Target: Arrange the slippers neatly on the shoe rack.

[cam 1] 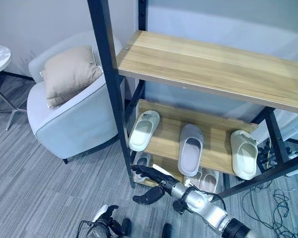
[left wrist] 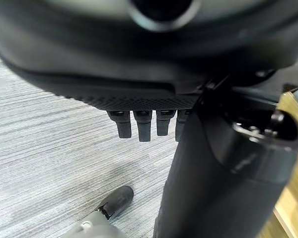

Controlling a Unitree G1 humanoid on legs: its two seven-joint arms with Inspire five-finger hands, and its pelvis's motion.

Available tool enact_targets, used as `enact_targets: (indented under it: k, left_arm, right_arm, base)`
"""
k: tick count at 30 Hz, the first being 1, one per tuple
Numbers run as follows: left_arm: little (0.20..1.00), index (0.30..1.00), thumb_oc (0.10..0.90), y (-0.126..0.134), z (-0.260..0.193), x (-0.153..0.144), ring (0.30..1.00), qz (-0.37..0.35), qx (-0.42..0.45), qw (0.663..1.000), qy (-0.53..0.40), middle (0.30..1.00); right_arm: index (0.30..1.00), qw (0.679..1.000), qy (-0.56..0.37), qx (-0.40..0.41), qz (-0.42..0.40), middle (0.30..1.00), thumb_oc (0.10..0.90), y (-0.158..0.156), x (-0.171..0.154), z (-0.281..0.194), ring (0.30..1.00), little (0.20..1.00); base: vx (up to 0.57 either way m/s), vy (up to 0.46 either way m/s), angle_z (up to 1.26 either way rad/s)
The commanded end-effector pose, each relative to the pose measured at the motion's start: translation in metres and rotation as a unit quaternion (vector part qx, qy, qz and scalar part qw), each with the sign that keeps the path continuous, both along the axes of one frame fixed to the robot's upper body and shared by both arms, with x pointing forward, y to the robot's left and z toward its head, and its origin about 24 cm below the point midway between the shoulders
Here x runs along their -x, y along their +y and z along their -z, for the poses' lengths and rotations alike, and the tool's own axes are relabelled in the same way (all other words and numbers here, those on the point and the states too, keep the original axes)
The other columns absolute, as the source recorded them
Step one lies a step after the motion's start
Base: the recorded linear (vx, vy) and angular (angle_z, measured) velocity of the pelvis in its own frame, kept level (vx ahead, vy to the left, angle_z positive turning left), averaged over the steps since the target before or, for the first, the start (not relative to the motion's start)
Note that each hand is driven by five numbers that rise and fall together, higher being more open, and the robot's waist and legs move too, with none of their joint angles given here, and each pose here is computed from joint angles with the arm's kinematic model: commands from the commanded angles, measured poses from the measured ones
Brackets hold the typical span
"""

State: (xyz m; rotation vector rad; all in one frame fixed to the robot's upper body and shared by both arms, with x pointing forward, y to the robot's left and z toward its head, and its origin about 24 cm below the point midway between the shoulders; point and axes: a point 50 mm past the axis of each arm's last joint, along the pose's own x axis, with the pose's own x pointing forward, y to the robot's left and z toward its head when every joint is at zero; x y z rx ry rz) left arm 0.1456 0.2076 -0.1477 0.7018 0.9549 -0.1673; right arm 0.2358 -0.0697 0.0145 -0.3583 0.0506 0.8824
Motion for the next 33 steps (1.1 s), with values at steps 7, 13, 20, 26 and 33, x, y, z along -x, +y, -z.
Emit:
enact_targets:
  k: [7, 13, 20, 26, 33]
  left_arm:
    - [0.9, 0.9, 0.8, -0.016, 0.001, -0.006, 0.9, 0.014, 0.016, 1.0, -0.011, 0.9]
    - [0.9, 0.9, 0.8, -0.021, 0.004, 0.0, 0.9, 0.006, 0.027, 1.0, -0.006, 0.9]
    - [0.9, 0.9, 0.8, -0.022, 0.006, 0.008, 0.9, 0.017, 0.029, 0.999, 0.009, 0.9]
    - [0.9, 0.9, 0.8, -0.024, 0.005, 0.005, 0.9, 0.024, 0.032, 0.999, 0.003, 0.9]
    - [0.9, 0.9, 0.8, -0.029, 0.004, 0.002, 0.9, 0.042, 0.032, 0.999, -0.005, 0.9]
  right_arm:
    - [0.9, 0.934, -0.311, -0.137, 0.114, 0.9, 0.8, -0.044, -0.02, -0.131, 0.9, 0.9]
    - [0.9, 0.877, -0.375, -0.046, 0.295, 0.9, 0.8, -0.109, -0.017, -0.127, 0.9, 0.9]
    - [0.9, 0.837, -0.36, 0.036, 0.41, 0.9, 0.8, -0.151, -0.021, -0.103, 0.9, 0.9]
    - [0.9, 0.827, -0.309, 0.072, 0.464, 0.9, 0.8, -0.169, -0.028, -0.076, 0.9, 0.9]
    - [0.9, 0.799, -0.257, 0.073, 0.539, 0.9, 0.8, -0.189, -0.042, -0.058, 0.9, 0.9]
  base:
    - [0.03, 0.013, 0.02]
    - [0.03, -0.001, 0.02]
    - [0.03, -0.01, -0.03]
    - [0.01, 0.0, 0.0]
    - [0.01, 0.0, 0.01]
